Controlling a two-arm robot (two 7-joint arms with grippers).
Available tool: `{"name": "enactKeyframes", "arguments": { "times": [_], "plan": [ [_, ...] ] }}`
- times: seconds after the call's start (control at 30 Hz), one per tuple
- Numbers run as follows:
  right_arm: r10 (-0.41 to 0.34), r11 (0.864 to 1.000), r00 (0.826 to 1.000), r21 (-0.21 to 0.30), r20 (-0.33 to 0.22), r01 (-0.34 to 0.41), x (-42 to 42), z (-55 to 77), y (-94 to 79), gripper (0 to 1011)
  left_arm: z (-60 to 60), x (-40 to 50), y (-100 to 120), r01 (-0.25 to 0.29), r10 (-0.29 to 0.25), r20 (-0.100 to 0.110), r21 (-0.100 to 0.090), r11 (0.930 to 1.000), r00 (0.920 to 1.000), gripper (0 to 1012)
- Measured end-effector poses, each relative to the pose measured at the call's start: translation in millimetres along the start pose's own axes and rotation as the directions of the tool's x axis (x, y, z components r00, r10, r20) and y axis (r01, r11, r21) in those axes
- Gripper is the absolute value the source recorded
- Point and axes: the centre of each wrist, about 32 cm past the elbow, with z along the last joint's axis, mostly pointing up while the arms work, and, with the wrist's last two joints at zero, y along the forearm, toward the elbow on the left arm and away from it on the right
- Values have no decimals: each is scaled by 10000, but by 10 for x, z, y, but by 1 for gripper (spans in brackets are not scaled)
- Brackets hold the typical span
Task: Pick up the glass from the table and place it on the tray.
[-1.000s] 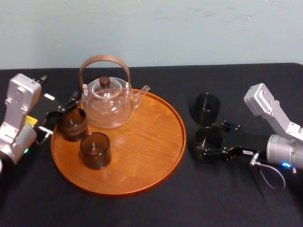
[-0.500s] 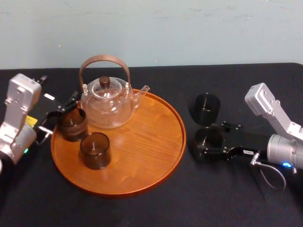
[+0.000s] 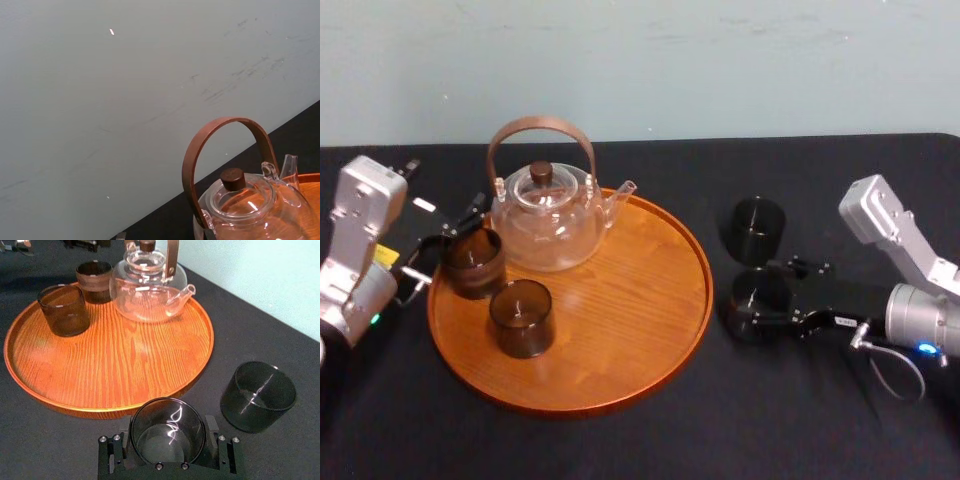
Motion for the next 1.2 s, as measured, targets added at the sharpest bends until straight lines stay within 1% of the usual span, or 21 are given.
{"name": "enactKeyframes", "arguments": {
  "times": [0.13,0.23,0.4,0.47,0.5,0.6,0.67,0.73,0.83,0.9,0.97,1.07,1.2],
  "plan": [
    [87,9996,9999,273,72,-89,15,24,-52,900,0,0,0,0,0,0,1,10000,10000,1001],
    [230,9985,9995,489,231,-241,31,74,-101,900,0,0,0,0,0,1,0,10000,10000,1001],
    [428,9960,9979,764,492,-465,66,177,-164,900,0,0,0,0,0,1,1,10000,10000,1001],
    [552,9940,9962,904,678,-612,83,244,-190,900,0,0,0,0,0,1,0,10000,10000,1001],
    [552,9940,9962,904,678,-612,83,244,-190,900,0,0,0,1,-1,0,0,10000,10000,1001],
    [740,9907,9925,1064,978,-844,93,337,-193,900,0,0,0,0,0,1,0,10000,10000,1001],
    [804,9895,9909,1113,1076,-923,94,369,-183,900,0,0,0,0,0,1,0,10000,10000,1001],
    [876,9877,9887,1185,1220,-1021,90,414,-148,900,0,0,0,0,0,1,0,10000,10000,1001],
    [963,9860,9865,1228,1328,-1128,80,448,-100,900,0,0,0,0,0,0,0,10000,10000,1001],
    [1077,9840,9838,1258,1430,-1260,68,481,-22,900,0,0,0,0,0,1,0,10000,10000,1001],
    [1112,9834,9831,1266,1453,-1300,62,488,0,900,0,0,0,0,0,1,0,10000,10000,1001],
    [1299,9796,9794,1329,1544,-1509,30,522,128,900,0,0,0,0,0,1,0,10000,10000,1001],
    [1513,9746,9745,1394,1657,-1751,-20,554,258,900,0,0,0,0,0,1,1,10000,10000,1001]
  ]
}}
